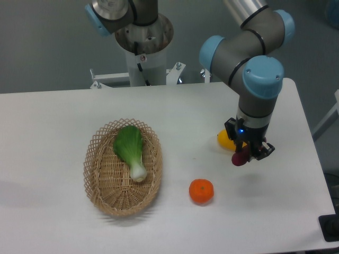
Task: Pick up the sweet potato from the basket
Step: 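Lift the sweet potato out of the basket and carry it beside the yellow fruit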
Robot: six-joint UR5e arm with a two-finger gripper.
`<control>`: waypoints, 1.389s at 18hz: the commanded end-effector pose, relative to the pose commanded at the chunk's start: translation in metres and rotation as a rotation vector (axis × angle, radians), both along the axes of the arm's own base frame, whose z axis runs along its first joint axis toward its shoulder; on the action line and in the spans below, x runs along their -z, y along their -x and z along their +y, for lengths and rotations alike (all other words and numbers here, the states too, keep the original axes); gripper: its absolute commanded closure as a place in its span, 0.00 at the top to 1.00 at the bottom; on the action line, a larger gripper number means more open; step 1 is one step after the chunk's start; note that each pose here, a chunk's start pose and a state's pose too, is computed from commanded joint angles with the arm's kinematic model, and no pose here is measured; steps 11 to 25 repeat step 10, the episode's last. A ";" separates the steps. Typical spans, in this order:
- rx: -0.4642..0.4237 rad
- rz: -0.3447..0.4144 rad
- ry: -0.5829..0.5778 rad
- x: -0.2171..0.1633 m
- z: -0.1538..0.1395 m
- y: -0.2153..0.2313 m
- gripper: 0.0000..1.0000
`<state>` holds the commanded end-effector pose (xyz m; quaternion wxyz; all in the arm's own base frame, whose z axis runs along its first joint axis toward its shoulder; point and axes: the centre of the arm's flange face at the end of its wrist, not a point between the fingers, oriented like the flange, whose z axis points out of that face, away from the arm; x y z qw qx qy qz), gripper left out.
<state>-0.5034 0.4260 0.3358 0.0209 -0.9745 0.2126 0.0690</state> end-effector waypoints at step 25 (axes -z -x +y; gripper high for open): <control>0.008 -0.001 0.012 0.011 -0.018 0.027 0.02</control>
